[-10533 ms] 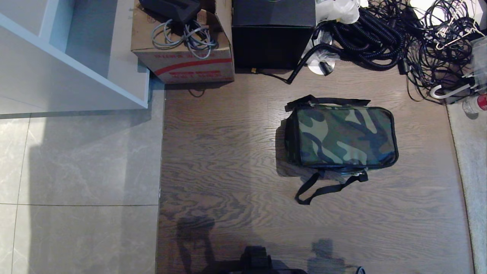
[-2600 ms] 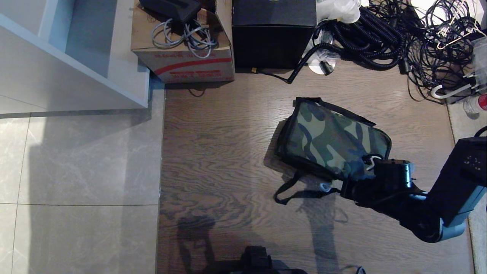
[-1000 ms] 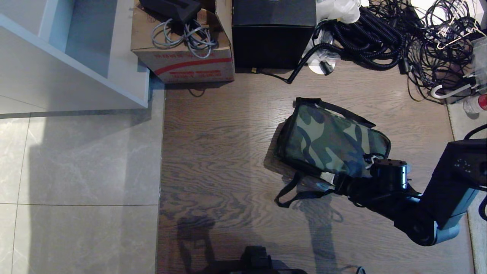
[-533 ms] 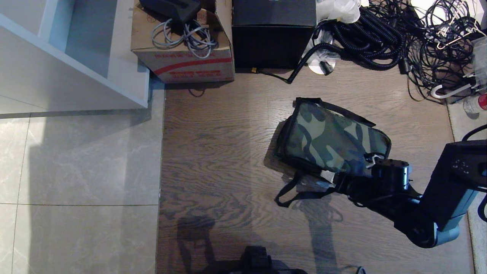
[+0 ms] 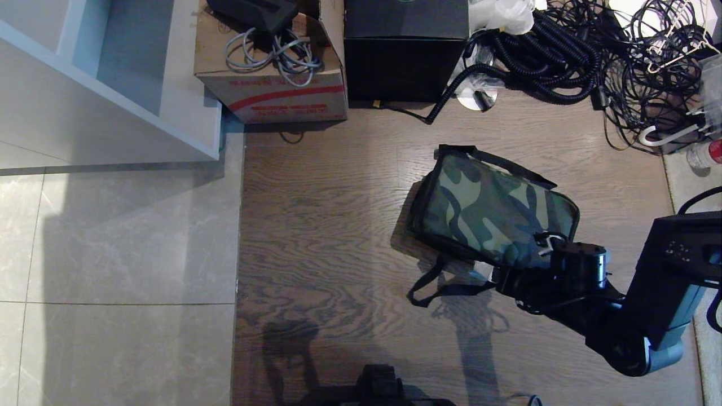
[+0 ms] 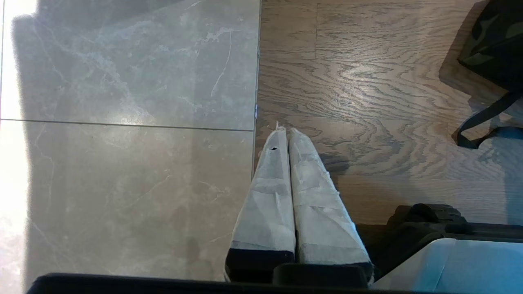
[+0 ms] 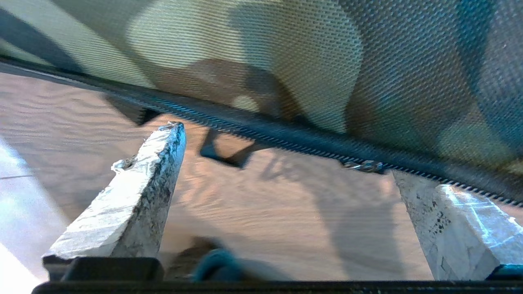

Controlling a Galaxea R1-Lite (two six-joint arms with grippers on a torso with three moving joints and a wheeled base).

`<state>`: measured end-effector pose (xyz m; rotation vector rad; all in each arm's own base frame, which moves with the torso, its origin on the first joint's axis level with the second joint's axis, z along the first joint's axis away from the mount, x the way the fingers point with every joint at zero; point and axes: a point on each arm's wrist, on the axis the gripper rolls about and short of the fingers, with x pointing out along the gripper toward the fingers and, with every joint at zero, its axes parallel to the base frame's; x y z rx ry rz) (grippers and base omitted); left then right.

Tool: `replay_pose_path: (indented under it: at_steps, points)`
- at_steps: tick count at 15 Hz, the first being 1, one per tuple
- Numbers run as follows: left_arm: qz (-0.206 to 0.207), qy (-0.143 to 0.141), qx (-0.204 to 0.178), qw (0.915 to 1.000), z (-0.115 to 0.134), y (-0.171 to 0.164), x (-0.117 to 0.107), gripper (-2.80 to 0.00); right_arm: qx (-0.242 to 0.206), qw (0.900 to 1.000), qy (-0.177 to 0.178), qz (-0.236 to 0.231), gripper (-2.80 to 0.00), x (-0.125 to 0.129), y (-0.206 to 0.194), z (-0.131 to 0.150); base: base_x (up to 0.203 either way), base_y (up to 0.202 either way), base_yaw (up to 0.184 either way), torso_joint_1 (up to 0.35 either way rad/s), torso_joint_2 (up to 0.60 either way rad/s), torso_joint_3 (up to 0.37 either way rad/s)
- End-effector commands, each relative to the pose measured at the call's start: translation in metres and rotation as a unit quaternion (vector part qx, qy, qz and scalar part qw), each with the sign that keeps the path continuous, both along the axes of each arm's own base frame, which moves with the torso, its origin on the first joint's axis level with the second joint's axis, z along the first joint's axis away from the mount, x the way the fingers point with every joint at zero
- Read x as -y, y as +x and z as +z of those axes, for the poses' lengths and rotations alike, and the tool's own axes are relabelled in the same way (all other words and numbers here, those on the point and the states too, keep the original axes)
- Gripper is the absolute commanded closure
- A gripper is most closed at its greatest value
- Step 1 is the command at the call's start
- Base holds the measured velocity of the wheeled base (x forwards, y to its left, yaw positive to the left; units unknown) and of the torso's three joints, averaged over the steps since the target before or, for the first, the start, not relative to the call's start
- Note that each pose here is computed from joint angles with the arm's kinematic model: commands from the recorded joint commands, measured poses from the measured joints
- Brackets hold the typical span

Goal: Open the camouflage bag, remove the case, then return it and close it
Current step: Open the top of the storage box

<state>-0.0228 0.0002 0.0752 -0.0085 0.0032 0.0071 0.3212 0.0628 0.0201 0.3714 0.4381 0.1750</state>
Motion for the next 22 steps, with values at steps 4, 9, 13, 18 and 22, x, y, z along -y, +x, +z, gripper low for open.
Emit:
replay_pose_path:
  at_steps: [4,9,13,18,22]
  points:
    - [0.000,0.000,0.000,1.0000,0.000,0.000,0.000,0.00,-0.002,1.000,-0.021,-0.004,-2.80,0.000,0.004,-0.014,0.000,0.000,0.000,0.000,0.00,0.000]
    - [0.000,0.000,0.000,1.0000,0.000,0.000,0.000,0.00,0.012,0.999,-0.030,-0.036,0.00,-0.001,0.015,-0.016,0.000,0.000,0.000,0.000,0.00,0.000]
    - [0.000,0.000,0.000,1.0000,0.000,0.000,0.000,0.00,0.006,0.999,-0.032,-0.035,0.00,-0.001,0.015,-0.018,0.000,0.000,0.000,0.000,0.00,0.000]
    - [0.000,0.000,0.000,1.0000,0.000,0.000,0.000,0.00,0.007,0.999,-0.036,-0.030,0.00,0.000,0.010,-0.013,0.000,0.000,0.000,0.000,0.00,0.000]
    - [0.000,0.000,0.000,1.0000,0.000,0.000,0.000,0.00,0.004,0.998,-0.060,0.009,0.00,0.003,-0.009,0.002,0.000,0.000,0.000,0.000,0.00,0.000]
